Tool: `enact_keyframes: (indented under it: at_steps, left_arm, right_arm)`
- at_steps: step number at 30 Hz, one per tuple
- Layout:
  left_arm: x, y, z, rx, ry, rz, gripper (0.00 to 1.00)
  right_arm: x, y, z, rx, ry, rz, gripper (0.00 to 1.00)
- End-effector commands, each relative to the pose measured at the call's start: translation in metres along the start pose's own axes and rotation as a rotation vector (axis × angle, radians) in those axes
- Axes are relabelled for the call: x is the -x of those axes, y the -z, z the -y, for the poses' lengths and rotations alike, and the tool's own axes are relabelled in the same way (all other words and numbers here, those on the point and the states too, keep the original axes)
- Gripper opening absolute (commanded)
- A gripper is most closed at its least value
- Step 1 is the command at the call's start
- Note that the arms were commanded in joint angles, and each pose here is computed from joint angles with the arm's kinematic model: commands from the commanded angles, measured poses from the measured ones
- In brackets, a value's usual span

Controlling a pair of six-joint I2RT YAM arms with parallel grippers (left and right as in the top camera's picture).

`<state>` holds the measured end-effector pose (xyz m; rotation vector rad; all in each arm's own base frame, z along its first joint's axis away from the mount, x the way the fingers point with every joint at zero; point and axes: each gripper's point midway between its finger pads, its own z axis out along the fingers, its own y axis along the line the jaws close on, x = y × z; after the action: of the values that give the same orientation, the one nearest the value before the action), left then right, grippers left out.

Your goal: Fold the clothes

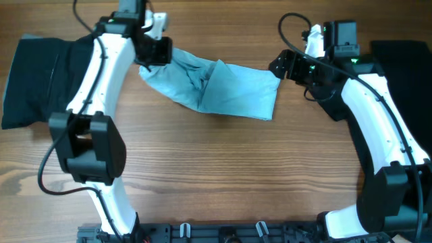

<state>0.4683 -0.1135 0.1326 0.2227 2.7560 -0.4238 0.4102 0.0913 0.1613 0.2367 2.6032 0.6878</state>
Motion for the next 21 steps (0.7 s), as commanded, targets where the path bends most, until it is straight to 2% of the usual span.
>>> enact_keyframes:
  at_steps: [1,6,9,12,14,15,16,18,21]
  left_arm:
    - [0.005,0.006,0.070,-0.051,-0.109,0.027,0.04]
    - [-0.025,-0.015,0.166,-0.128,-0.275,-0.014,0.04]
    - [-0.048,-0.031,0.202,-0.136,-0.328,-0.058,0.06]
    - [-0.064,-0.048,0.220,-0.143,-0.328,-0.096,0.19]
    - [-0.067,-0.067,0.236,-0.160,-0.332,-0.090,0.37]
    - [-0.067,-0.074,0.244,-0.173,-0.342,-0.075,0.39]
    - [-0.066,-0.079,0.251,-0.182,-0.356,-0.060,0.51]
    - [-0.064,-0.080,0.255,-0.173,-0.371,-0.040,0.53]
    - [-0.043,-0.047,0.235,-0.103,-0.341,0.008,0.56]
  right_arm:
    - [0.031,0.023,0.042,-0.075,-0.116,0.112,0.85]
    - [0.045,0.044,0.081,-0.085,-0.214,0.161,0.85]
    - [0.046,0.046,0.085,-0.089,-0.213,0.167,0.85]
    - [0.046,0.046,0.085,-0.090,-0.211,0.166,0.85]
    - [0.046,0.045,0.085,-0.090,-0.212,0.163,0.85]
    - [0.045,0.045,0.085,-0.090,-0.211,0.159,0.85]
    - [0.044,0.045,0.083,-0.083,-0.202,0.156,0.85]
    - [0.042,0.044,0.072,-0.023,-0.136,0.134,0.85]
    - [0.024,0.038,0.060,0.007,-0.061,0.058,0.84]
